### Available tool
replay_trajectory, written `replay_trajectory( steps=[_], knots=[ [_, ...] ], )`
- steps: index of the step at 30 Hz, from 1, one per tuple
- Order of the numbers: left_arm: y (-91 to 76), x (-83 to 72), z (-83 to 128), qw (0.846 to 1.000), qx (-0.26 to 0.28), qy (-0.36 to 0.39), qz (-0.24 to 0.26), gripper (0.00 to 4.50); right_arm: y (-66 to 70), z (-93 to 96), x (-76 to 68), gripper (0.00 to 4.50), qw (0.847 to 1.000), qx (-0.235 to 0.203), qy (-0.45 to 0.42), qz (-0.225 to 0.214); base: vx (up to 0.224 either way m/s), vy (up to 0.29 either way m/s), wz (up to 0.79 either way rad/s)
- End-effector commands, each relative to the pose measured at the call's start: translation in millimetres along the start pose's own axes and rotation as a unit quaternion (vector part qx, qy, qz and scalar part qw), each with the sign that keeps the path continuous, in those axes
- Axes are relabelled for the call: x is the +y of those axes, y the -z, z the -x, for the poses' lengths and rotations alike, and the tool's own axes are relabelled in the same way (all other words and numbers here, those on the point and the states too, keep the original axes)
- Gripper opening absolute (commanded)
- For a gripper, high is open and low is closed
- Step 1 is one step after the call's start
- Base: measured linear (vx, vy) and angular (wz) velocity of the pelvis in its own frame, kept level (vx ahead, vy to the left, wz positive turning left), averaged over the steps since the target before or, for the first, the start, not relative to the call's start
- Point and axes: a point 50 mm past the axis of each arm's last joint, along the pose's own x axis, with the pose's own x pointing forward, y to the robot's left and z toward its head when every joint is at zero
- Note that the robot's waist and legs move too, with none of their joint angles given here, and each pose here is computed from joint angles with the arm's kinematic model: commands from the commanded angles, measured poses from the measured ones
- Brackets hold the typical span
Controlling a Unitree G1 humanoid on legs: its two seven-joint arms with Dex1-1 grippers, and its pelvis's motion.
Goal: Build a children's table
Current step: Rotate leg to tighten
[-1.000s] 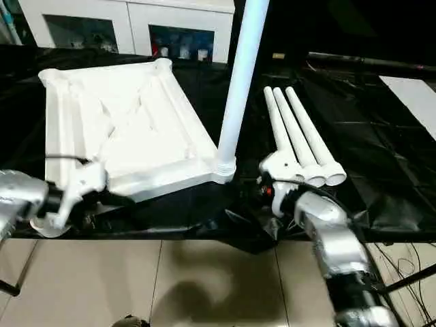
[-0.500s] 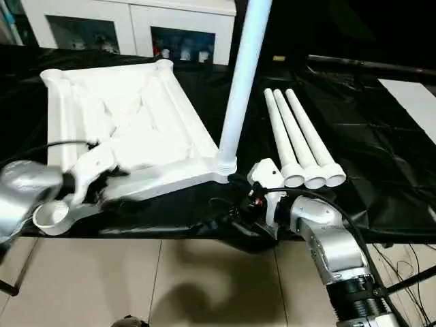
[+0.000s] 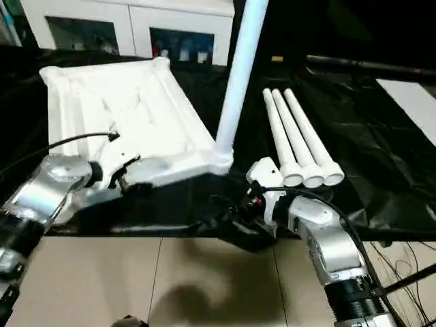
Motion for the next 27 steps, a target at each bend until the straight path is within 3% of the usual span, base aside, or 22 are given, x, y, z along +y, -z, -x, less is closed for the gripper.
replay_trajectory(
  steps=[1,10,16,19,20,21,23,25,26,27],
  knots=[
    [-4.8,5.3,-1,1.000,0.001,-0.021,-0.023,4.45,-0.3,2.3,-3.0,3.73,1.000,0.002,0.011,0.007,0.000,0.000,0.00],
    [-26.6,18.7,-19,0.990,-0.034,-0.129,-0.036,4.45,2.7,1.7,-7.2,3.73,0.999,0.005,0.040,0.011,0.000,0.000,0.00],
    [-27.2,18.8,-23,0.986,-0.047,-0.157,-0.034,4.45,1.3,-0.6,-7.2,3.73,0.999,0.001,0.046,0.011,0.000,0.000,0.00],
    [-39.8,20.0,-17,0.975,-0.134,-0.175,0.026,4.45,-0.4,0.1,-5.0,3.73,0.998,-0.011,0.058,0.001,0.000,0.000,0.00],
    [-40.7,20.1,-16,0.974,-0.141,-0.176,0.031,4.45,-0.5,0.2,-5.0,3.73,0.998,-0.012,0.059,0.000,0.000,0.000,0.00],
    [-45.5,20.5,-13,0.966,-0.178,-0.180,0.059,4.45,-1.0,0.4,-4.9,3.73,0.998,-0.016,0.068,-0.004,0.000,0.000,0.00],
    [-53.0,17.2,2,0.925,-0.272,-0.200,0.173,4.45,-3.5,0.1,-6.0,3.73,0.992,-0.024,0.122,-0.026,0.000,0.000,0.00],
    [-52.3,14.3,7,0.915,-0.285,-0.209,0.196,4.45,-4.1,-0.1,-6.1,3.73,0.989,-0.025,0.142,-0.032,0.000,0.000,0.00],
    [-49.2,8.2,15,0.898,-0.297,-0.232,0.227,4.45,-3.8,0.6,-6.2,3.73,0.982,-0.026,0.183,-0.038,0.000,0.000,0.00],
    [-48.1,6.6,16,0.896,-0.297,-0.236,0.229,4.45,-3.6,0.6,-5.7,3.73,0.981,-0.027,0.189,-0.040,0.000,0.000,0.00]
  ],
)
